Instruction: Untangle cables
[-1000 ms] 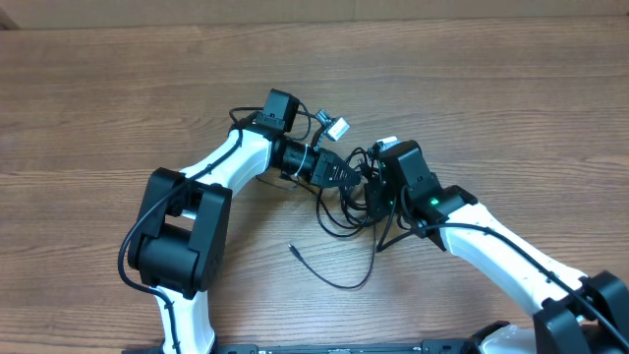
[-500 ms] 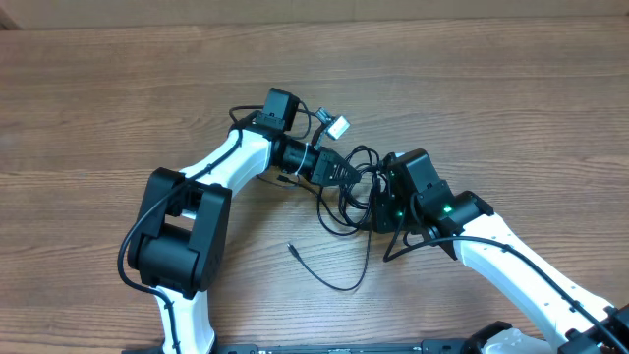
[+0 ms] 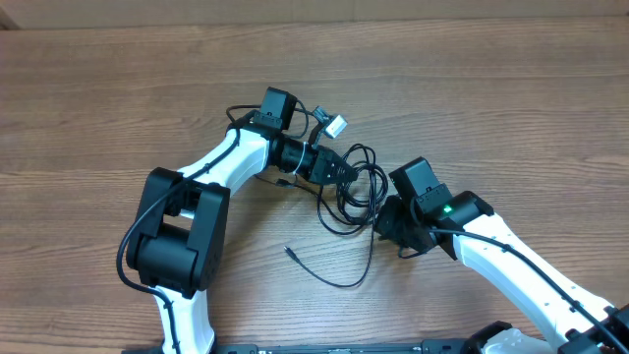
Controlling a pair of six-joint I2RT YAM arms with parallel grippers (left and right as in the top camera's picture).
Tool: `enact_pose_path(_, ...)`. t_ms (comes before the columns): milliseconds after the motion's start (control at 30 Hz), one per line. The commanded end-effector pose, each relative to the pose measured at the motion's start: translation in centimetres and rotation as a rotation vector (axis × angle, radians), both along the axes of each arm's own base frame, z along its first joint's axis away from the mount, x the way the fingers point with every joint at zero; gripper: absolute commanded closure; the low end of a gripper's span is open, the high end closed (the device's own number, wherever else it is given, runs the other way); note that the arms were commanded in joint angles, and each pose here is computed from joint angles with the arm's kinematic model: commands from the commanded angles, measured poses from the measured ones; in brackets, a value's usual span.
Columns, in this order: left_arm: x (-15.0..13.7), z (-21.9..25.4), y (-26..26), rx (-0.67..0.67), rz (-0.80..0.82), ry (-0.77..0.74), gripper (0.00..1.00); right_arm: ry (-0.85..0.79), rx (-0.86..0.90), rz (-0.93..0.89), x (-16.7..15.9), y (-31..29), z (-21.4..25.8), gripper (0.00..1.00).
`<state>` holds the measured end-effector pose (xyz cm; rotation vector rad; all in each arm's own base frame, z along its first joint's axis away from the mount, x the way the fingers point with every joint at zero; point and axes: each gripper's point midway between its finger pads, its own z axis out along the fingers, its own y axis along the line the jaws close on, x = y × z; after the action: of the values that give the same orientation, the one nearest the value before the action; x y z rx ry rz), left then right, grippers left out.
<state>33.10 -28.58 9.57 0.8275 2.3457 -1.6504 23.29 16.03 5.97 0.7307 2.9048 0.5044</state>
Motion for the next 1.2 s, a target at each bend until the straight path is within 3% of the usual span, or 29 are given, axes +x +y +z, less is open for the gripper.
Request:
enact_pose_path(0,0.1,0.6,0.3,-0.060,-0.011,0.000,0.96,0.021,0.031,-0.123,0.4,0.3,0.5,0.96)
enact_pose_path(267,0.4,2.7,2.3,-0.207,-0.028,-0.047,0.96,-0.080,0.041,0.075,2.0,0.2,1.9,0.91)
enact_pose_path(433,0.7,3.7,3.8,-0.275,-0.013,-0.058,0.96,-0.218,0.230,0.326,3.8,2.3,6.7,0.71)
enact_pose_path(533,0.6,5.0,4.7,-0.362,-0.015,-0.089,0.96,-0.292,0.320,0.340,5.5,2.6,9.8,0.61)
enact_pose_path(833,0.4,6.3,5.7,-0.444,-0.020,-0.212,0.96,-0.405,0.471,0.381,7.2,2.9,13.0,0.60)
enact_pose_path(1167,-0.1,10.1,5.8,-0.461,-0.043,-0.323,0.96,-0.491,0.407,0.412,8.5,2.5,13.2,0.56)
